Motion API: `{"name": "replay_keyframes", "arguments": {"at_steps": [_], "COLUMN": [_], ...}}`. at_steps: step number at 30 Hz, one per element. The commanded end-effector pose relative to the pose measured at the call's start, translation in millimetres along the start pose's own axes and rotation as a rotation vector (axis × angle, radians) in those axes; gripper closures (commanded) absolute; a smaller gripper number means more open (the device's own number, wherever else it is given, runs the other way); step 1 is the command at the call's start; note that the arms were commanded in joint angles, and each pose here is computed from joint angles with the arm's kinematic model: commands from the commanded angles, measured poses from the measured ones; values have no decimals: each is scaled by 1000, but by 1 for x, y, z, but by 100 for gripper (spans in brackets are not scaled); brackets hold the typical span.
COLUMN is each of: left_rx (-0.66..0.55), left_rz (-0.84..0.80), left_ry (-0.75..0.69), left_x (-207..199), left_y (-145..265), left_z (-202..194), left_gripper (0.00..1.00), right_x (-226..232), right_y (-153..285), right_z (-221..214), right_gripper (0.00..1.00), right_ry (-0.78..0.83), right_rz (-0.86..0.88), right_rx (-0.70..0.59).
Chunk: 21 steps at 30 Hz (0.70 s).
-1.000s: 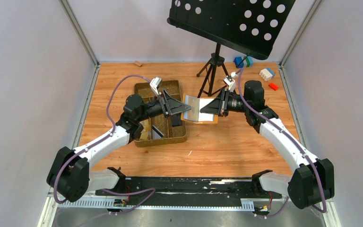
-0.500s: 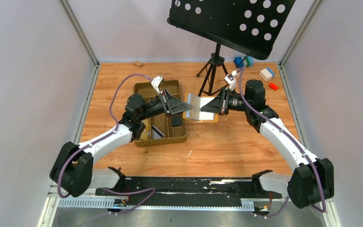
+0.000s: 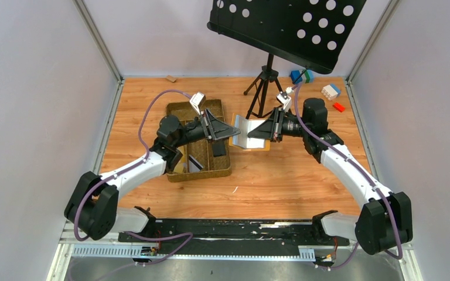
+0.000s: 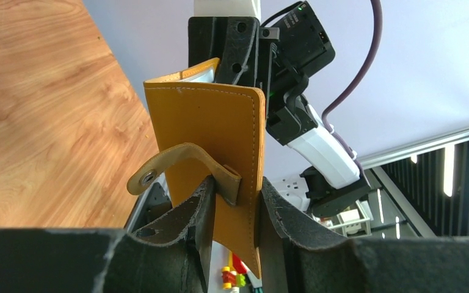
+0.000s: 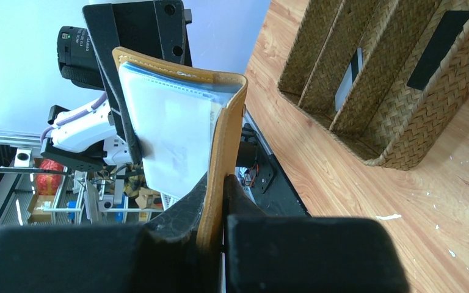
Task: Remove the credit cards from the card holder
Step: Remove the credit card from the card holder.
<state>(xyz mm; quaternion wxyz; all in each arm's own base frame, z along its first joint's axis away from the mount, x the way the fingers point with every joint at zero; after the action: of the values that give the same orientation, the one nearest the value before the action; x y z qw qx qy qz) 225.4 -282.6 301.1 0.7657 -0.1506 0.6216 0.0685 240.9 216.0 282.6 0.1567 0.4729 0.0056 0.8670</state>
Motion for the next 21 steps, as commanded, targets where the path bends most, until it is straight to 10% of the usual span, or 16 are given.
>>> {"name": "replay_keyframes", "arguments": {"at_steps": [1,21], "left_rx": [34,83], "left_rz": [-83,-116], "left_ry": [-53,-44], "left_x": [-25,-28], "left_y": [-9,-20], "left_z": [-2,-5], "left_gripper": [64,70], "right_x": [17,21], "right_y": [-2,-3], "right_z": [7,10], "right_gripper": [100,100], "right_ry": [61,82], "right_rz": [73,105], "right_rx": [1,1]}}
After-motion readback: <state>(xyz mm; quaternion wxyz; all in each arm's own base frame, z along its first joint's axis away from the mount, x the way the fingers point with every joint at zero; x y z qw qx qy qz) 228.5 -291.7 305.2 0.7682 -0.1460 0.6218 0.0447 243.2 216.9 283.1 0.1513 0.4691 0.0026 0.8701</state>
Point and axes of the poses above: each gripper's point midway between its finger pads, its own y axis back along the fingers, its own x axis along the line the jaws close on, z = x × y, the point moved 4 cm from there along y, back along the fingers, and after that the axes turned 10 degrees about y, right-handed, at the moved point
